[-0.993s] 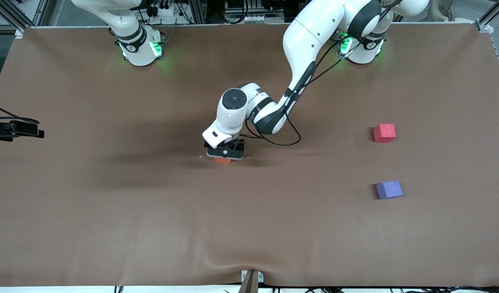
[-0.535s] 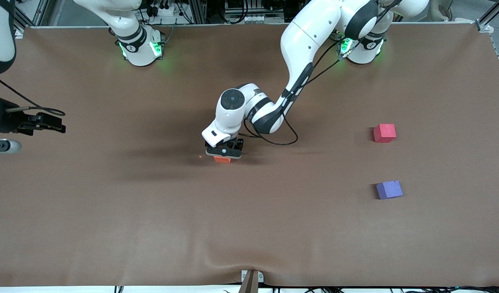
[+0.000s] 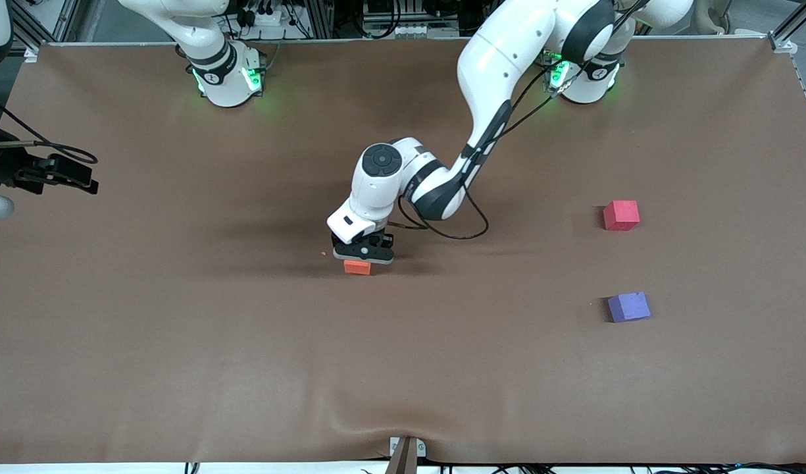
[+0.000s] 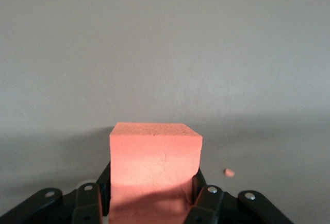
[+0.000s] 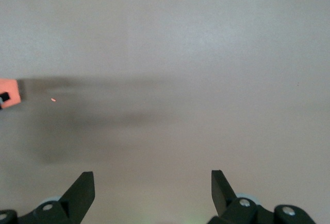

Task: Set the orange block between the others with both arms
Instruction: 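Lift and carry the orange cube with the left gripper toward the pink cube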

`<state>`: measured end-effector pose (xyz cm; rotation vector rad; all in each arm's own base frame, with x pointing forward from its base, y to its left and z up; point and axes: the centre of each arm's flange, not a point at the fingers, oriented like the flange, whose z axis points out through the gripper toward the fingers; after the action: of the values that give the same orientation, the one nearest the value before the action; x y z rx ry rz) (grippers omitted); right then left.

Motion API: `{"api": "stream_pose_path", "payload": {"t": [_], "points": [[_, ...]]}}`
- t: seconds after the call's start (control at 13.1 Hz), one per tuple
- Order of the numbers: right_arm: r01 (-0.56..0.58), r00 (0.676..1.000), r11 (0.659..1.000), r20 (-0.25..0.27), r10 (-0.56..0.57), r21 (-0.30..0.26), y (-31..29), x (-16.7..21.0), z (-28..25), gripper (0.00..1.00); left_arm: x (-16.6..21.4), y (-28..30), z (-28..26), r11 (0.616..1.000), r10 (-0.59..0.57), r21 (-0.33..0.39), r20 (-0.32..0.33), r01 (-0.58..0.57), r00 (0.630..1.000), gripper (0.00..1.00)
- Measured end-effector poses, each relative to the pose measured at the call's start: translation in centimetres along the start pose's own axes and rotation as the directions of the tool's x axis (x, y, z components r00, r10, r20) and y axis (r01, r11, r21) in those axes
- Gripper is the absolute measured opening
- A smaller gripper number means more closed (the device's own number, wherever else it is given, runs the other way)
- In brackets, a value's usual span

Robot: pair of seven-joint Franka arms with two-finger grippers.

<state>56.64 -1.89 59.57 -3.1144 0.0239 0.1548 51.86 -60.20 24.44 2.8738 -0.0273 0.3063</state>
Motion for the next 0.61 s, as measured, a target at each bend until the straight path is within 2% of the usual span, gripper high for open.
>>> {"api": "stream_pose_path", "payload": {"t": [0.38,0.61], "points": [[-0.028,0.999,1.000,-0.016,0.028,-0.002,0.9,-0.9,-1.2,1.00,9.0,-4.2,-18.4,0.990,-0.130,0.064,0.013,0.129,0.991,0.54],[-0.064,0.998,0.998,-0.001,0.064,0.002,2.8,-2.4,-2.3,1.00,11.4,-9.2,-24.8,0.969,-0.208,0.147,0.062,0.198,0.976,0.54]]}}
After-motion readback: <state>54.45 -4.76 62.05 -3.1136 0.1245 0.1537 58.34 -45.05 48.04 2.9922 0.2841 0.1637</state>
